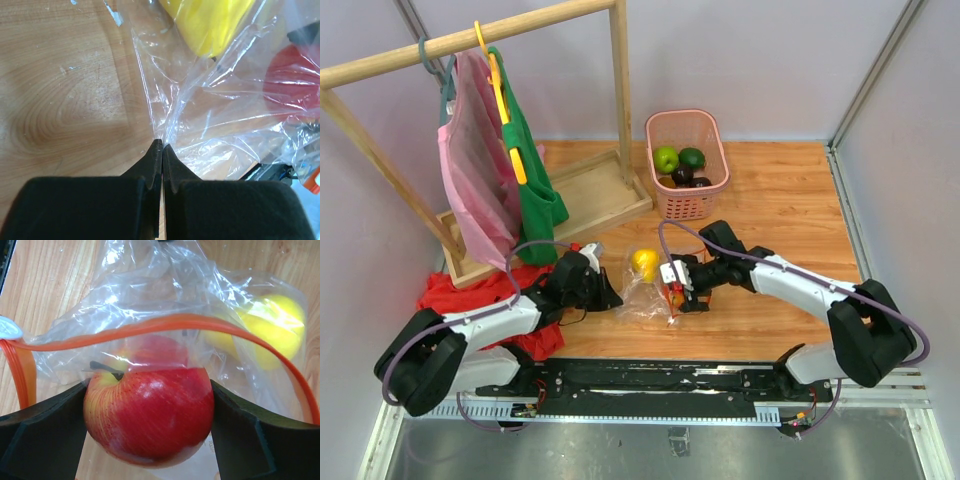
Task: Open the zip-top bag and remove the fake food
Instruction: Pick up the fake fruit from the zipper food storage bag.
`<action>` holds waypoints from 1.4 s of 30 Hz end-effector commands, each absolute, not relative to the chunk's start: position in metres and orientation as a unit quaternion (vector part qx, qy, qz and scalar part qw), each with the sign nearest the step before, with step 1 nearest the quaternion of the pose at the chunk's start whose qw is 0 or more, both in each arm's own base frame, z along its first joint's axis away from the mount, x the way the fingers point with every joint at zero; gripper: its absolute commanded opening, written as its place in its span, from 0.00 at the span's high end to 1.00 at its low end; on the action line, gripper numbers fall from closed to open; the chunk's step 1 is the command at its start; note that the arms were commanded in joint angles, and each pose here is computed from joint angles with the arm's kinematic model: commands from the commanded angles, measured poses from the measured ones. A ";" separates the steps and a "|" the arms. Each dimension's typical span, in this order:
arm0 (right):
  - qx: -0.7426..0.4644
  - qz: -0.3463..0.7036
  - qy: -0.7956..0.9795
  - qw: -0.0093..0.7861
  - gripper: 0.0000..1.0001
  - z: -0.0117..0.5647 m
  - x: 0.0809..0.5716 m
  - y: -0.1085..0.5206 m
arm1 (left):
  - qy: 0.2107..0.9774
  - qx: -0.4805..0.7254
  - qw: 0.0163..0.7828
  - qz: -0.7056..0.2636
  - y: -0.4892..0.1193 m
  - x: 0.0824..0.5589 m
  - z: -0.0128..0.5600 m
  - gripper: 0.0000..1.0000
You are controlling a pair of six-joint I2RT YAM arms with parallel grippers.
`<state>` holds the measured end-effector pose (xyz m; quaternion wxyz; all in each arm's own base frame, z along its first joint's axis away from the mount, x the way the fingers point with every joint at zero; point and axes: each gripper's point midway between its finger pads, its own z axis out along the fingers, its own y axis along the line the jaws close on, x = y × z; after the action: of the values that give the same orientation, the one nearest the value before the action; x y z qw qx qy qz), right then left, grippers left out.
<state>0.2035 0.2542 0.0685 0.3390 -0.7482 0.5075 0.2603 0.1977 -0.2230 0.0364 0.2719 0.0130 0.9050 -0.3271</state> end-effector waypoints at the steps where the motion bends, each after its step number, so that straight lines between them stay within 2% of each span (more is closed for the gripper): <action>1: -0.720 0.300 0.528 0.335 0.41 0.087 0.203 0.243 | 0.908 0.003 0.283 -0.308 -0.210 0.196 0.034 0.99; 7: -0.700 0.316 0.550 0.328 0.41 0.087 0.198 0.241 | 0.900 0.018 0.276 -0.336 -0.218 0.189 0.041 0.95; 8: -0.698 0.310 0.557 0.327 0.41 0.084 0.200 0.240 | 0.898 0.023 0.274 -0.343 -0.221 0.189 0.044 0.91; 12: -0.701 0.285 0.570 0.321 0.40 0.075 0.205 0.233 | 0.891 0.036 0.273 -0.361 -0.227 0.188 0.056 0.65; 18: -0.693 0.287 0.597 0.285 0.37 0.068 0.201 0.226 | 0.854 0.055 0.303 -0.418 -0.241 0.189 0.094 0.46; 22: -0.681 0.286 0.630 0.240 0.36 0.064 0.199 0.219 | 0.835 0.072 0.337 -0.428 -0.241 0.191 0.113 0.39; 25: -0.663 0.286 0.664 0.195 0.32 0.061 0.197 0.212 | 0.814 0.111 0.376 -0.429 -0.247 0.188 0.128 0.31; 28: -0.644 0.286 0.691 0.165 0.31 0.060 0.195 0.209 | 0.776 0.181 0.436 -0.419 -0.262 0.181 0.148 0.28; 34: -0.607 0.295 0.716 0.180 0.31 0.067 0.197 0.215 | 0.709 0.281 0.534 -0.366 -0.279 0.177 0.161 0.27; 42: -0.564 0.283 0.753 0.186 0.31 0.059 0.204 0.215 | 0.662 0.400 0.571 -0.274 -0.308 0.186 0.135 0.21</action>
<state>0.1995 0.2213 0.0611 0.1880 -0.6117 0.7099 0.2941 0.1647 -0.2964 0.1247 0.5074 0.3556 0.7095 -0.3357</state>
